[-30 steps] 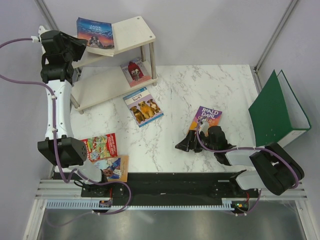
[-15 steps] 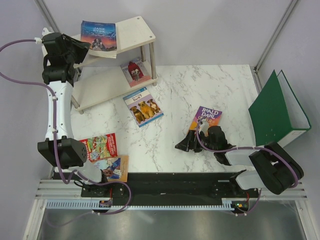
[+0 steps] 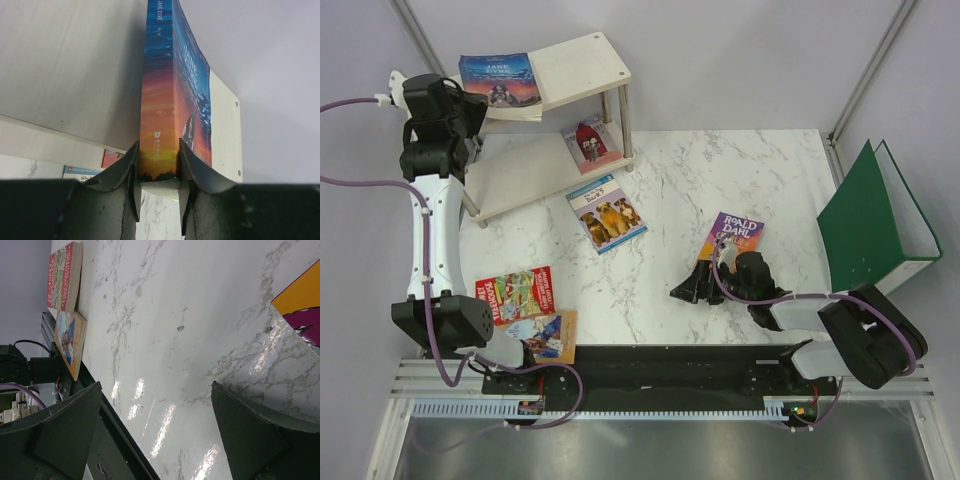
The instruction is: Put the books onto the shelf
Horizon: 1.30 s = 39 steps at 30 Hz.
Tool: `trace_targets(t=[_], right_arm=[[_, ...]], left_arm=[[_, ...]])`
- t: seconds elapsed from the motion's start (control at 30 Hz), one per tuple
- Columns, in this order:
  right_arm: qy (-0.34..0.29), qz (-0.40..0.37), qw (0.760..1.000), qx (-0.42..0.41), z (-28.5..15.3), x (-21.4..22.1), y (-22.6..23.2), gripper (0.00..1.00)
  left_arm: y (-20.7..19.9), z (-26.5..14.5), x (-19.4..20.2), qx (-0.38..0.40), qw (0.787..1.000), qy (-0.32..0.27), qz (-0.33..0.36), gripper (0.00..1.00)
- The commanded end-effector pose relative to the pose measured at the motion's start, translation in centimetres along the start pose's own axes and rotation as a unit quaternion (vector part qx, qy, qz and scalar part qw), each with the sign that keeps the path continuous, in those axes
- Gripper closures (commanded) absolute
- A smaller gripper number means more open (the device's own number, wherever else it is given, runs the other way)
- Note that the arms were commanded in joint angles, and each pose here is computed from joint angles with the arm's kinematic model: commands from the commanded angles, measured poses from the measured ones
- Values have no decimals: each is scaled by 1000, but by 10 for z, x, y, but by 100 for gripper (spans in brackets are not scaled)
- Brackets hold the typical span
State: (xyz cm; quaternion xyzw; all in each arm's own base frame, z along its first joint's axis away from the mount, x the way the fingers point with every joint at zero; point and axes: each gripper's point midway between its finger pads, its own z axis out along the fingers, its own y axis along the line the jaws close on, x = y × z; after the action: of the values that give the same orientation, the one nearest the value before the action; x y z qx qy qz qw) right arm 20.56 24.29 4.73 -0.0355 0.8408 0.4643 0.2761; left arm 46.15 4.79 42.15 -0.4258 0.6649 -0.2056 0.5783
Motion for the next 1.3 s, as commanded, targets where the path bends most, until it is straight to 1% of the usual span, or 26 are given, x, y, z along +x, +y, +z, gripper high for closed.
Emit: trace_targets(t=[0.0, 0.07, 0.27, 0.4, 0.47, 0.5, 0.53, 0.6, 0.63, 0.67, 0.7, 0.73, 0.77, 0.9, 0.97, 1.07, 1.17, 1.2, 1.27], right_arm=[[28, 18, 999, 28, -3, 19, -16, 2], [29, 18, 999, 27, -3, 19, -16, 2], [31, 19, 999, 26, -3, 19, -16, 2], [31, 19, 999, 27, -3, 19, -16, 2], [30, 19, 999, 27, -2, 19, -16, 2], [33, 20, 999, 28, -3, 21, -17, 2], [33, 21, 999, 29, -3, 20, -17, 2], [34, 21, 999, 30, -2, 20, -18, 2], [34, 21, 999, 29, -2, 21, -18, 2], [35, 21, 999, 29, -1, 21, -18, 2], [36, 22, 999, 29, -1, 21, -18, 2], [35, 21, 999, 29, -1, 20, -18, 2], [35, 21, 999, 29, -1, 20, -18, 2], [37, 24, 999, 30, 0, 22, -19, 2], [35, 22, 999, 28, -1, 21, -17, 2], [31, 20, 999, 28, -3, 19, -16, 2], [28, 17, 999, 30, -4, 18, -16, 2], [27, 17, 999, 31, -4, 18, -17, 2], [28, 17, 999, 32, -4, 18, -17, 2]], left_arm=[[15, -14, -38, -44, 995, -84, -17, 98], [17, -12, -39, -45, 995, -86, -22, 98], [14, 10, -26, -36, 998, -50, -12, 98], [14, 20, -19, -27, 999, -25, -10, 92], [14, 21, -16, -24, 1000, -16, -9, 87], [16, 21, -16, -24, 1000, -14, -9, 83], [16, 20, -16, -25, 1000, -15, -10, 75], [18, 17, -18, -28, 999, -19, -7, 62], [18, 15, -21, -30, 999, -25, -7, 51], [18, 15, -21, -29, 999, -25, 0, 47], [17, 14, -22, -26, 999, -25, 4, 41], [14, 14, -21, -20, 1000, -20, 11, 13], [13, 13, -20, -17, 1000, -17, 17, 0], [18, 8, -21, -27, 999, -20, 24, 0], [26, 2, -27, -47, 998, -39, 22, 0], [36, -9, -39, -72, 995, -74, 16, 0], [39, -30, -64, -91, 987, -134, 11, 0], [38, -35, -73, -95, 983, -153, 18, 0], [30, -45, -87, -91, 980, -172, 45, 0]])
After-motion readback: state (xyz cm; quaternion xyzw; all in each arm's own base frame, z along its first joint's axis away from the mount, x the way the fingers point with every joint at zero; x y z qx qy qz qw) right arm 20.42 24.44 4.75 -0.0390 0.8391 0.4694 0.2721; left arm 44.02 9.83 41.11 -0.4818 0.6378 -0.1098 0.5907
